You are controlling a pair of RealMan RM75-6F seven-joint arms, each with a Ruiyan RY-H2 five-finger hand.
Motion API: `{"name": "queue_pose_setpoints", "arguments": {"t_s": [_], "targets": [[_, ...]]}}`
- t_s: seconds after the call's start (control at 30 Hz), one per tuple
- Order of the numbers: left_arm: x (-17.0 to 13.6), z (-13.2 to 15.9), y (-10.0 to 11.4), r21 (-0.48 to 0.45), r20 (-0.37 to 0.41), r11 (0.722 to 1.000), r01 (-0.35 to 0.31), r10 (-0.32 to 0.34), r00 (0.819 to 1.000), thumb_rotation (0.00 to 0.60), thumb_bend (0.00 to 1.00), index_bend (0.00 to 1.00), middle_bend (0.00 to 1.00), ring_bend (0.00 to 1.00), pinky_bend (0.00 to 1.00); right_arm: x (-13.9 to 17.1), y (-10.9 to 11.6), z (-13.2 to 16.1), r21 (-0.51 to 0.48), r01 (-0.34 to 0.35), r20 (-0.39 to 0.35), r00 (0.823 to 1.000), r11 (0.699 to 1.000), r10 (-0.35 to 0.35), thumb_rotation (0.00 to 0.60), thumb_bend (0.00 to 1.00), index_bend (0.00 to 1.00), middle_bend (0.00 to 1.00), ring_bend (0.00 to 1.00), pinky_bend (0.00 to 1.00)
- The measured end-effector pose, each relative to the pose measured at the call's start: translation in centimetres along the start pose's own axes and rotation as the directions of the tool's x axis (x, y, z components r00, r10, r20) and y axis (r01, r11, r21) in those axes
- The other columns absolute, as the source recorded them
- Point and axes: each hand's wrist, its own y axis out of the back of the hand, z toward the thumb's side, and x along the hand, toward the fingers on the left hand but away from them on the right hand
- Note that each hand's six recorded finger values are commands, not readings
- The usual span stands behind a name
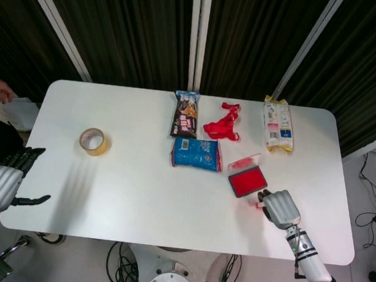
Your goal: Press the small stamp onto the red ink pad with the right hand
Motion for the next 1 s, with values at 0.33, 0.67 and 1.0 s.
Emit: {"name": "queue_pose_setpoints", "arguments": {"t_s": [0.33, 0.67, 1.0], "targets": [[-0.2, -0.36, -0.03, -0.003, -0.01, 1.0, 0.0, 0.0, 1.0, 0.438, 0.08, 0.07, 0.12, 0.08, 0.17, -0.39, -0.62, 0.0, -0.014, 0.0, -0.001, 1.0, 1.0, 0.0, 0.6, 0.37, 0.56, 0.51, 0.9, 1.0], [-0.07, -0.36, -0.14, -0.005, -0.009, 1.0, 0.006, -0.006, 1.0, 0.456, 0.09, 0.11, 0.12, 0.08, 0.17, -0.43, -0.86, -0.08, -0.003, -0.038, -0.014, 0.999, 0.999, 0.038, 0.6, 0.32, 0.41, 0.42, 0.9, 1.0], [-0.09, -0.33, 0.0, -0.003, -0.008, 1.0, -0.001, 0.001, 1.0, 0.455, 0.09, 0.11, 0.12, 0.08, 0.17, -0.32, -0.66, -0.2, 0.003, -0.046, -0.019, 0.999, 0.999, 0.046, 0.6, 0.32, 0.32, 0.36, 0.9, 1.0]]}}
